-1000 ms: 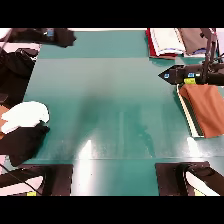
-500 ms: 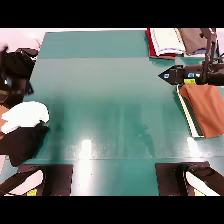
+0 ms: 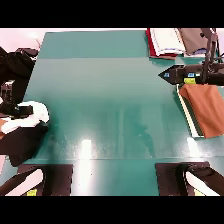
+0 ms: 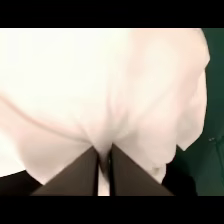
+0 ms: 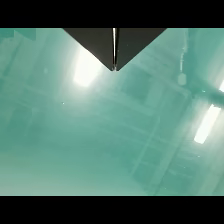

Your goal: Fold the shirts.

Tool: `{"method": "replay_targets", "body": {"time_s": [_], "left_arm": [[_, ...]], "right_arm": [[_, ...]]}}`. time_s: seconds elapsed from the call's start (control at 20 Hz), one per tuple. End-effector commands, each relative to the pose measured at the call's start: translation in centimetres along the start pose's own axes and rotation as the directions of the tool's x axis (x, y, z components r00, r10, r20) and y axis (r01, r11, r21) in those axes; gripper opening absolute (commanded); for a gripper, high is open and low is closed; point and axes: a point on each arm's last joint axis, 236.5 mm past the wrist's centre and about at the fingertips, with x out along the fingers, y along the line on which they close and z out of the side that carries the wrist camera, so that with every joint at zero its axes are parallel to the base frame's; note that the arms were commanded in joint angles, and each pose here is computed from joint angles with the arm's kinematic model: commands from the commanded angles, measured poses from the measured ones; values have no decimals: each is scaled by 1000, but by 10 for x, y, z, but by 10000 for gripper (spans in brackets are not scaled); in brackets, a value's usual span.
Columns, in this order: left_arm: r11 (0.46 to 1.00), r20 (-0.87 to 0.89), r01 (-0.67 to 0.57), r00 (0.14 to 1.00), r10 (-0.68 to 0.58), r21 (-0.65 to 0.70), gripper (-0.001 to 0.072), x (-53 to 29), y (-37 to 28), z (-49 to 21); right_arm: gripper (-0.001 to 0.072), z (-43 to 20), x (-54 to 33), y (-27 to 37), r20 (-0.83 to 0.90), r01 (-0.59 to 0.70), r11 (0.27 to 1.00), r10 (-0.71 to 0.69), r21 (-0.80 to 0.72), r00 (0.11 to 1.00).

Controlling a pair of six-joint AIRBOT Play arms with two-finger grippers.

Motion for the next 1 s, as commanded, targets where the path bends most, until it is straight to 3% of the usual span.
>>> {"method": "replay_targets", "body": {"time_s": [0.0,0.1,0.2,0.35,0.6,0.7,0.95], "left_arm": [[1000,18,-5,1000,5,-7,25,-8,3,7],[1000,134,6,991,-3,-20,24,-51,4,43],[1000,356,15,934,-17,8,24,-132,-6,94],[986,662,66,734,-154,155,24,-285,-59,139],[874,730,139,498,-468,466,23,-412,-163,117],[812,654,163,515,-554,560,23,-404,-203,103],[633,349,263,653,-672,728,26,-326,-328,70]], "right_arm": [[16,5,0,0,19,3,1000,-3,0,1000],[16,23,-8,3,78,8,1000,-7,-15,997],[15,54,-28,17,162,6,998,3,-56,987],[15,101,-62,41,270,3,992,31,-124,962],[15,154,-95,68,378,8,980,69,-200,923],[15,164,-98,73,377,6,975,80,-221,923],[16,170,-91,76,318,-9,967,92,-254,944]]}}
